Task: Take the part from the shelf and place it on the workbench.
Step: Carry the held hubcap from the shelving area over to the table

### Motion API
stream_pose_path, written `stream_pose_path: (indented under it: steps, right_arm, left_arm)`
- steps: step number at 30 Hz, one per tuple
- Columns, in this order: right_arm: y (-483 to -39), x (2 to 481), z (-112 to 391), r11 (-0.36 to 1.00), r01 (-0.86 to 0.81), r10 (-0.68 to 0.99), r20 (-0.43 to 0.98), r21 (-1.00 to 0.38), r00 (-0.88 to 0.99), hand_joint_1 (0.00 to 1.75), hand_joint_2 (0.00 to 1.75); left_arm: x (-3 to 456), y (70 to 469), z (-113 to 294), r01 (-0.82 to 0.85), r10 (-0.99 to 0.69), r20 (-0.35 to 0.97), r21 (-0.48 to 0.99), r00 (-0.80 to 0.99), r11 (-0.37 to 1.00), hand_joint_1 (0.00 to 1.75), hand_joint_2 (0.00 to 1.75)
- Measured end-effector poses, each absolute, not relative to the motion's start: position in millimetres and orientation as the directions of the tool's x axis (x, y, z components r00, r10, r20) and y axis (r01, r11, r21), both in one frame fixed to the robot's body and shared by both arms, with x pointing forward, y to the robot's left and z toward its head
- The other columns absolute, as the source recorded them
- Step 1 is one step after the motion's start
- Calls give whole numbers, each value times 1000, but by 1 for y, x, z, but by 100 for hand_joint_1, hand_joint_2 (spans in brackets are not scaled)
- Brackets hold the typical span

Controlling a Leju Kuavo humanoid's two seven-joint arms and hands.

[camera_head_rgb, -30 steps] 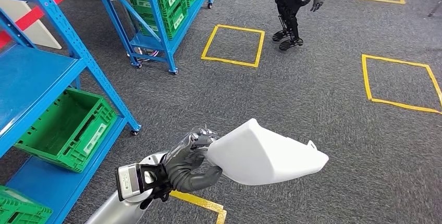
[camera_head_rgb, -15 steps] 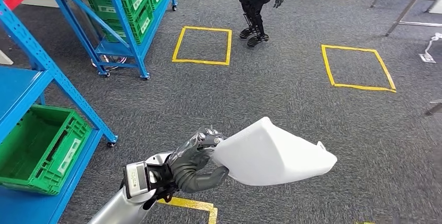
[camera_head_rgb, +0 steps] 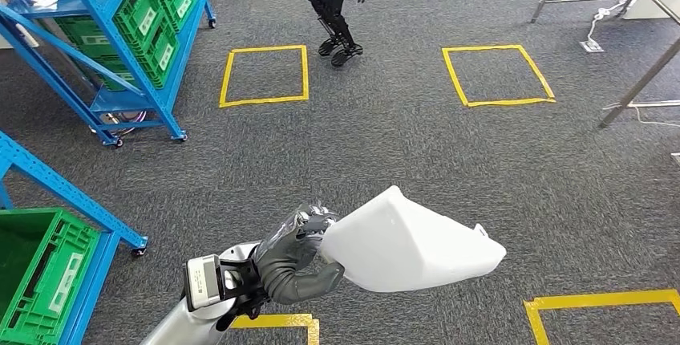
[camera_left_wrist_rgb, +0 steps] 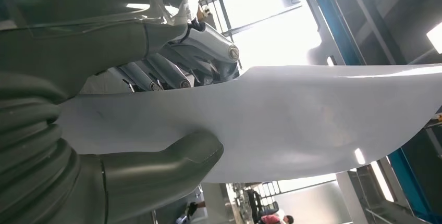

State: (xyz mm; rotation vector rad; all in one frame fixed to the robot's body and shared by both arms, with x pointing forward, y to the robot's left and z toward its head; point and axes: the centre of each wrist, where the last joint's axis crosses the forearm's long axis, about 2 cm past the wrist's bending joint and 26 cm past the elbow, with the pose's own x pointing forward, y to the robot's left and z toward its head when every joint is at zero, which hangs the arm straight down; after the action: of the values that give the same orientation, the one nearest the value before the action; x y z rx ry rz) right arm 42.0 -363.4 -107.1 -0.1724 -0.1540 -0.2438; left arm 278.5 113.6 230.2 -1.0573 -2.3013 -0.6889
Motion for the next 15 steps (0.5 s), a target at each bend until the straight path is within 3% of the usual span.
stream_pose_path:
  steps: [15]
  right_arm:
    - [-361, 42, -107, 956, 243, -226, 116, -164, 967, 0, 0]
  left_arm:
    - [278, 120, 222, 786, 553, 617, 186, -560, 589, 175, 175]
